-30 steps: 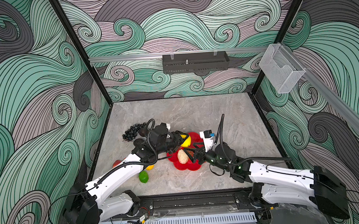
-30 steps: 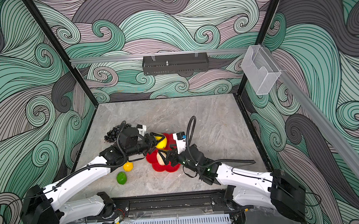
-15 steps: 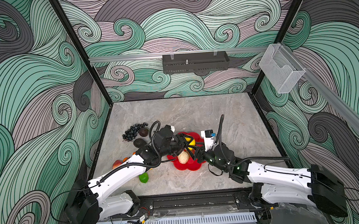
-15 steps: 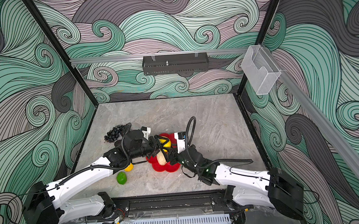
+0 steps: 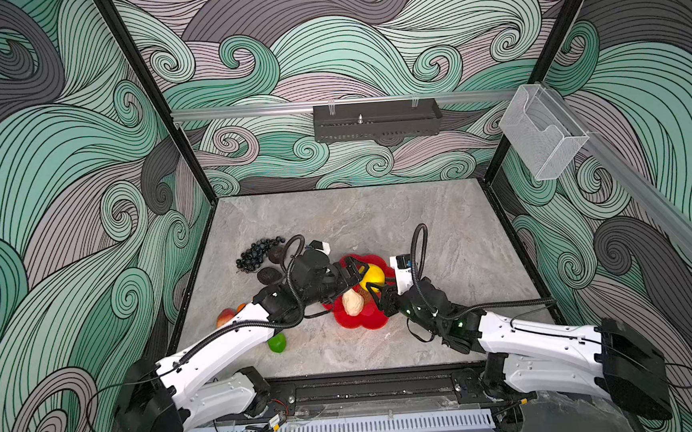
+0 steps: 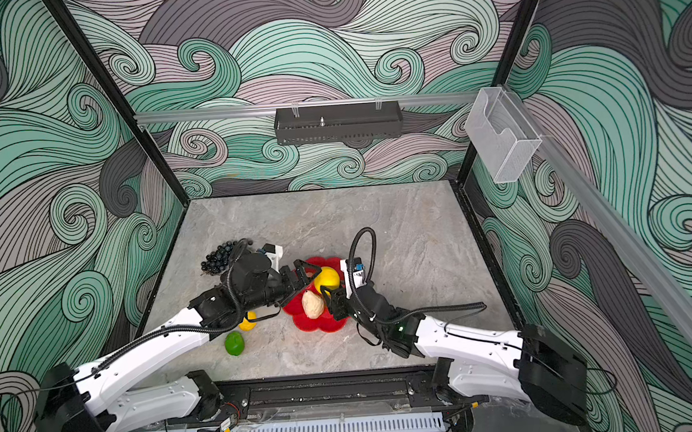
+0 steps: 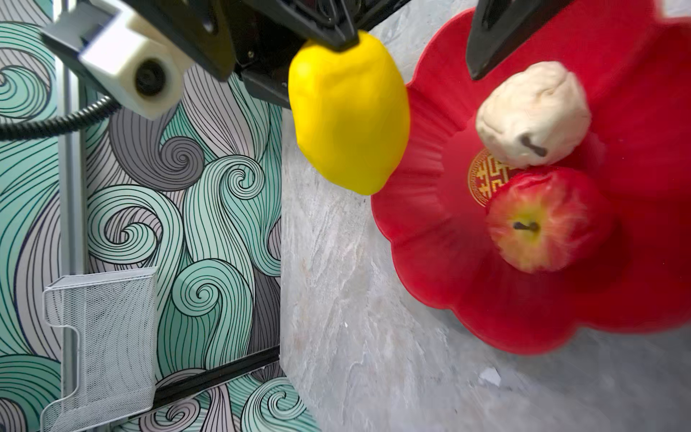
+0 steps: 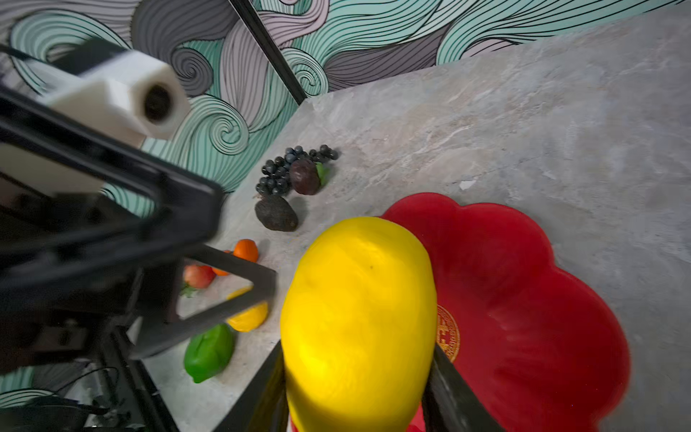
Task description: Place and organize the fake fruits in the fruit bowl
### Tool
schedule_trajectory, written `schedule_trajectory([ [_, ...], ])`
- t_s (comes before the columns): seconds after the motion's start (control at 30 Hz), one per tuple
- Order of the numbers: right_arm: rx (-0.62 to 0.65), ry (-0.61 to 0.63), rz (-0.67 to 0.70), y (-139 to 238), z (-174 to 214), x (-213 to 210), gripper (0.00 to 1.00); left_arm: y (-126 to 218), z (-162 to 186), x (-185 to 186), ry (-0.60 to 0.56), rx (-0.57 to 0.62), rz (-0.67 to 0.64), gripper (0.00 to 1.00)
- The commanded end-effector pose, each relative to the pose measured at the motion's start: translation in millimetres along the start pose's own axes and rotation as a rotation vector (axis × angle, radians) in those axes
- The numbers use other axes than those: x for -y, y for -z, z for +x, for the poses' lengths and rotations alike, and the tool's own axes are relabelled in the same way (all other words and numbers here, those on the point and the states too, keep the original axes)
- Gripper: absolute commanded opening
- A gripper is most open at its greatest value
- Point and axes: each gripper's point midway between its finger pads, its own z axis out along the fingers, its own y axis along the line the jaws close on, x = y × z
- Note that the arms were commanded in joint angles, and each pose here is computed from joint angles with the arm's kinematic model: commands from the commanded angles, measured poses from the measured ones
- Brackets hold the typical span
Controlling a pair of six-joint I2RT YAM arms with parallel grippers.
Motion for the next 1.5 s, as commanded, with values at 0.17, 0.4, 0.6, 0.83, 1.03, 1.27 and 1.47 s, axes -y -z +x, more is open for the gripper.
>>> schedule_trajectory([
  [0.17,-0.073,0.206,0.145,-7.7,27.2,33.7,0.50,69.9,-45.5,-37.3,-0.289,0.334,-0.150,0.99],
  [0.4,-0.108,0.284,0.170,-28.7,37.8,35.0,0.50,102.6,-56.2,-54.0,-0.378,0.441,-0.213,0.99],
  [0.6,-0.120,0.329,0.173,-43.3,41.8,32.0,0.51,106.9,-55.2,-68.6,-0.392,0.463,-0.249,0.99],
  [0.83,-0.159,0.351,0.193,-52.4,47.3,37.3,0.54,112.0,-58.3,-79.2,-0.409,0.479,-0.314,0.99],
  [1.03,-0.182,0.334,0.201,-54.5,51.3,45.1,0.55,114.8,-60.5,-81.5,-0.418,0.496,-0.327,0.99],
  [1.27,-0.247,0.307,0.186,-60.9,62.8,47.2,0.57,113.8,-58.7,-88.8,-0.416,0.495,-0.345,0.99],
  [1.47,-0.271,0.304,0.194,-62.0,68.6,50.3,0.60,114.7,-59.6,-91.1,-0.420,0.502,-0.357,0.99],
])
